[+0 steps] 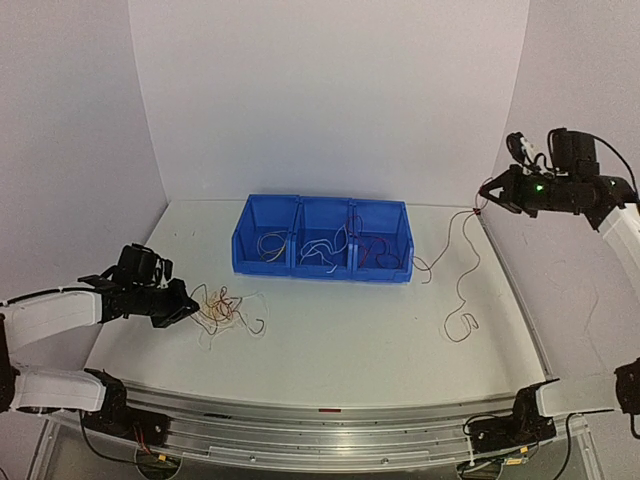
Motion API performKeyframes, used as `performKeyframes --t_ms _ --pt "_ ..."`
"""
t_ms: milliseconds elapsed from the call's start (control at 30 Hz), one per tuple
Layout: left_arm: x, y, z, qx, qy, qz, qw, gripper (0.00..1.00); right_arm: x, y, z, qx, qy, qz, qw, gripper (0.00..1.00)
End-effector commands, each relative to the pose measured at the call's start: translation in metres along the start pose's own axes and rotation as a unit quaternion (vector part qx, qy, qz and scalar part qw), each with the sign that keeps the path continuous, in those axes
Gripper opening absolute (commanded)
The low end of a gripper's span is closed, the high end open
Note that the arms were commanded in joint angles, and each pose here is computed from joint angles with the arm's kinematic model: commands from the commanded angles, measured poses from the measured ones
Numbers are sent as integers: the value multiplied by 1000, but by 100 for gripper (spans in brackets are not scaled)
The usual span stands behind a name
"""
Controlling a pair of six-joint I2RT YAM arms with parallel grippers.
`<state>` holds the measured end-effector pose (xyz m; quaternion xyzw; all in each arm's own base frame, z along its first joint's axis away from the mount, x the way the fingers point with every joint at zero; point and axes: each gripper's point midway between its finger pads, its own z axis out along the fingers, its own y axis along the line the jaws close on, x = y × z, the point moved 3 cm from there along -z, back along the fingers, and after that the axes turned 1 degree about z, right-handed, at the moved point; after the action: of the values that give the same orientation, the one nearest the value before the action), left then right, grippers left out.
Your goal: Untangle the cables
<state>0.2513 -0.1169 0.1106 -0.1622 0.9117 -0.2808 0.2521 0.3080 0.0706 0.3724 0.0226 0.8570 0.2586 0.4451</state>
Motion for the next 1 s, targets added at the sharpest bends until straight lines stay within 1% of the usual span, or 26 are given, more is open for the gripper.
performKeyframes --t_ms 0,67,133,200,267,500,700,967 --pt "-7 -27 8 28 -6 31 999 0 13 47 15 -67 38 -30 997 0" --pt "-4 -30 13 26 -1 35 999 0 12 57 24 -64 42 -45 996 0" --pt "-3 -32 15 24 2 37 999 0 6 70 39 -77 53 -53 994 0" --pt "-3 -30 16 20 2 35 999 0 -9 90 40 -101 42 -71 991 0" --pt "-2 -29 16 17 0 35 999 0 -22 101 45 -97 26 -88 991 0" --pt "0 -24 16 10 -3 30 999 0 -83 127 46 -101 -72 -105 987 0" --pt "-3 -24 17 6 -7 31 999 0 -130 151 54 -132 -134 -107 976 0" --pt "-3 -20 16 -8 -7 33 999 0 -181 158 74 -103 -215 -122 963 0"
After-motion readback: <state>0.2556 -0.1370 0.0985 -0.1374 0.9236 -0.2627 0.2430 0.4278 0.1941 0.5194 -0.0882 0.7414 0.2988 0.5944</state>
